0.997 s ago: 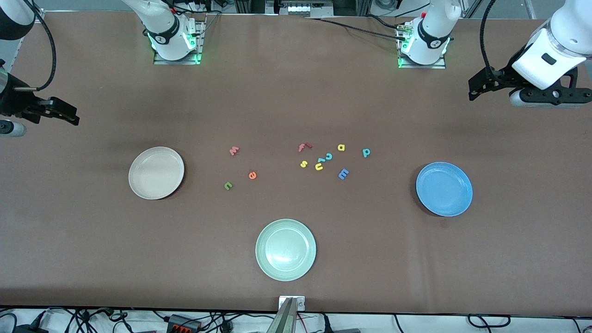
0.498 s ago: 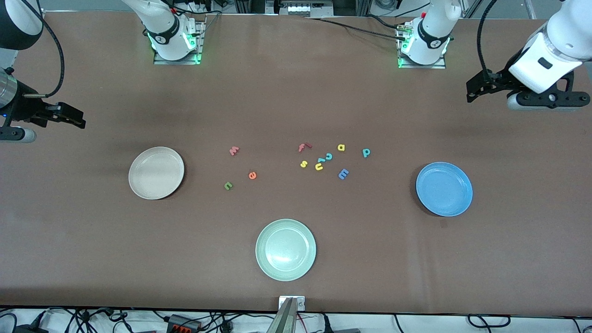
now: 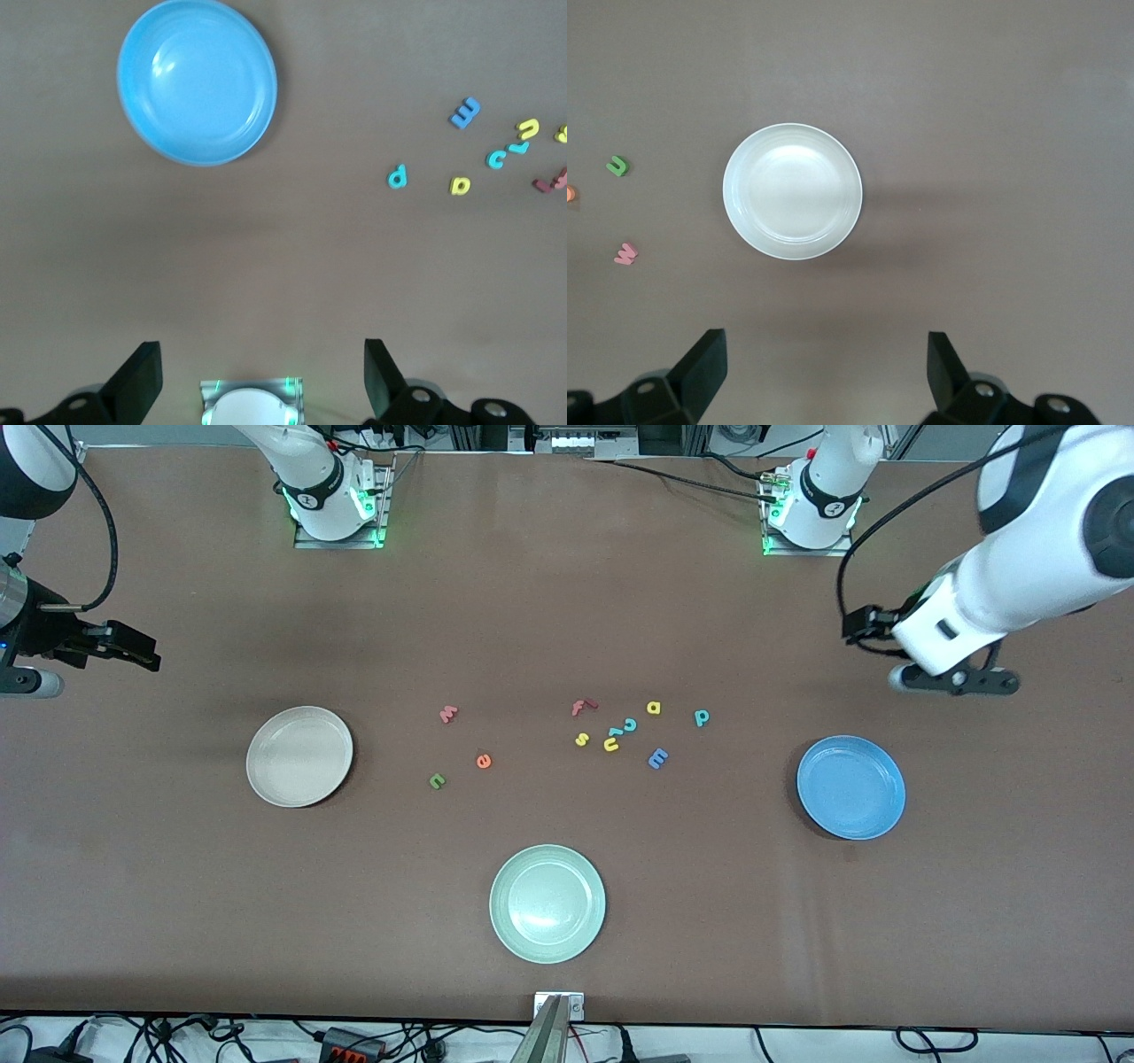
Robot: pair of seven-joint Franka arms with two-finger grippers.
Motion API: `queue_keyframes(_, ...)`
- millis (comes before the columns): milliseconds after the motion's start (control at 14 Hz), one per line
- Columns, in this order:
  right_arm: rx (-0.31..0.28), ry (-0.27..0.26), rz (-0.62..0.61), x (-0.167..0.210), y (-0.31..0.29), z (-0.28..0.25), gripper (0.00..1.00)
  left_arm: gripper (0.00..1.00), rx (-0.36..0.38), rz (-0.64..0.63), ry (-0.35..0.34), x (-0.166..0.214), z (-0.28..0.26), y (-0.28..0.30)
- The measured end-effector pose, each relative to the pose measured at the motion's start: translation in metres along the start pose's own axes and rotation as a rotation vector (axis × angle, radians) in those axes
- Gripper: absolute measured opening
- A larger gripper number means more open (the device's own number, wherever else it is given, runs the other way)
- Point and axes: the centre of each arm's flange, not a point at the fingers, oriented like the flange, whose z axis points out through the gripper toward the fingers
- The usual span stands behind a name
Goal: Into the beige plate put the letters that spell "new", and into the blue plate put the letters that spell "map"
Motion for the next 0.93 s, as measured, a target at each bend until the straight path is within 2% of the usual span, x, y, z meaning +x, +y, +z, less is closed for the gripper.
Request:
queue_keyframes(285,0.023,-0.005,-0.005,0.001,-0.006,0.003,1.00,1.00,-0.006,0.072,0.058,0.051,0.063,0.064)
queue_keyframes(570,0.030,-0.031,-0.022,0.008,-0.017,0.017,1.00,1.00,-0.024,0.123,0.111,0.090,0.123,0.107)
queue_keyframes(926,0.016,-0.083,-0.154,0.032,-0.099,0.074,1.00,1.00,-0.016,0.239,0.142,0.104,0.201,0.184)
